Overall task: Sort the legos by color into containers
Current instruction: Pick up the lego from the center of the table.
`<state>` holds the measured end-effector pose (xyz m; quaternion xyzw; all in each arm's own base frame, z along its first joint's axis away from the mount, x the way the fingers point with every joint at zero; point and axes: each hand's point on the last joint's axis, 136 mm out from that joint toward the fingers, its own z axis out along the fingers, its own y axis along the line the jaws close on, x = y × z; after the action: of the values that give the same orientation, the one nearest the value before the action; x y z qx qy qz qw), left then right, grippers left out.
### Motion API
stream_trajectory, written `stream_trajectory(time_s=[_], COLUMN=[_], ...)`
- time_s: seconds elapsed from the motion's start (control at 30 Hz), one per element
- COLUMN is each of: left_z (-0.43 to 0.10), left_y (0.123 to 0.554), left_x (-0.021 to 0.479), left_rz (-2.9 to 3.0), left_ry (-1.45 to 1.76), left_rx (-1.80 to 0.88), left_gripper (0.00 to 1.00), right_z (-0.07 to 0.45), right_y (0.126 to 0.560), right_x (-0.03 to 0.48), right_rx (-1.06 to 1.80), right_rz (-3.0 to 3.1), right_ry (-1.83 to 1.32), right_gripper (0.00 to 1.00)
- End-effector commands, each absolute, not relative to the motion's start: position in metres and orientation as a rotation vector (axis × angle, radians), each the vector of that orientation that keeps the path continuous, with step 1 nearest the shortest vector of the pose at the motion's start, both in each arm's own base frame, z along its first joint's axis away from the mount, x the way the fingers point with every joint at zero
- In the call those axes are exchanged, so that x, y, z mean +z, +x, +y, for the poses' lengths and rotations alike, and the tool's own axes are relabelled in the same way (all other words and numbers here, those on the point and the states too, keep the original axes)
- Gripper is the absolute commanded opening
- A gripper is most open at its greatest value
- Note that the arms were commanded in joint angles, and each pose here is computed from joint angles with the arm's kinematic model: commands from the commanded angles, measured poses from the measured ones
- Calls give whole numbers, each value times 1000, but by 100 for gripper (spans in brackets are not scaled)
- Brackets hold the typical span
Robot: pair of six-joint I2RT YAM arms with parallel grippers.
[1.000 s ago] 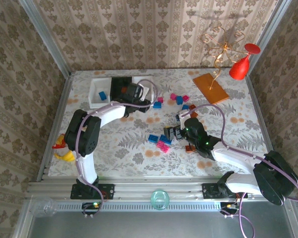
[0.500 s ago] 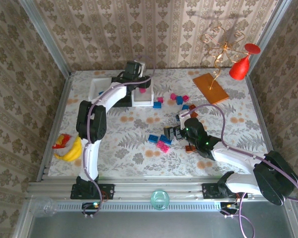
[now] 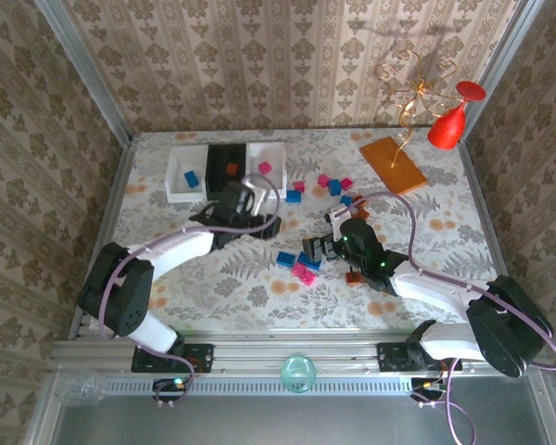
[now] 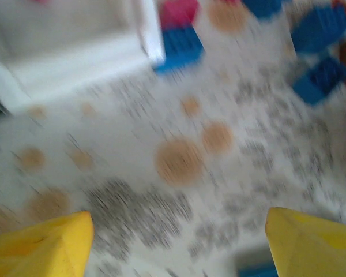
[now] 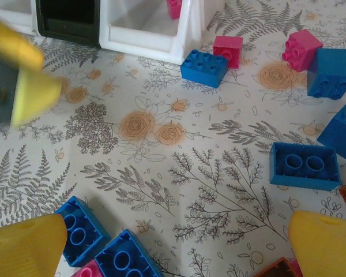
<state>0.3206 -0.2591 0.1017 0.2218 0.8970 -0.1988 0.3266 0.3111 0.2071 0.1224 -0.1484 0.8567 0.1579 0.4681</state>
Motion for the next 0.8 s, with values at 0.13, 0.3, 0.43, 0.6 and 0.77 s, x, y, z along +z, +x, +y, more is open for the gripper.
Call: stream_trajectory(time_s=[0.13, 0.3, 0.43, 0.6, 0.77], left_z=[-262, -269, -280, -296, -318], left_y=[244, 224, 226, 235, 241], left_x=[63, 42, 34, 34, 36], left_rz=[2429, 2465, 2473, 2445, 2416], left_ry=[692, 766, 794, 808, 813], left_rx=[-521, -452, -421, -431, -497], left_gripper=[83, 85, 85, 86, 86], right_z=[199, 199, 199, 198, 199], right_y=[315, 317, 317, 316, 315], right_x=[133, 128, 129, 132, 134], right_rx=[340, 338, 337, 342, 353], right_rz=[2072, 2088, 2090, 2082, 2081], right_ry=[-339, -333, -331, -325, -324], right_gripper=[100, 100, 100, 100, 100])
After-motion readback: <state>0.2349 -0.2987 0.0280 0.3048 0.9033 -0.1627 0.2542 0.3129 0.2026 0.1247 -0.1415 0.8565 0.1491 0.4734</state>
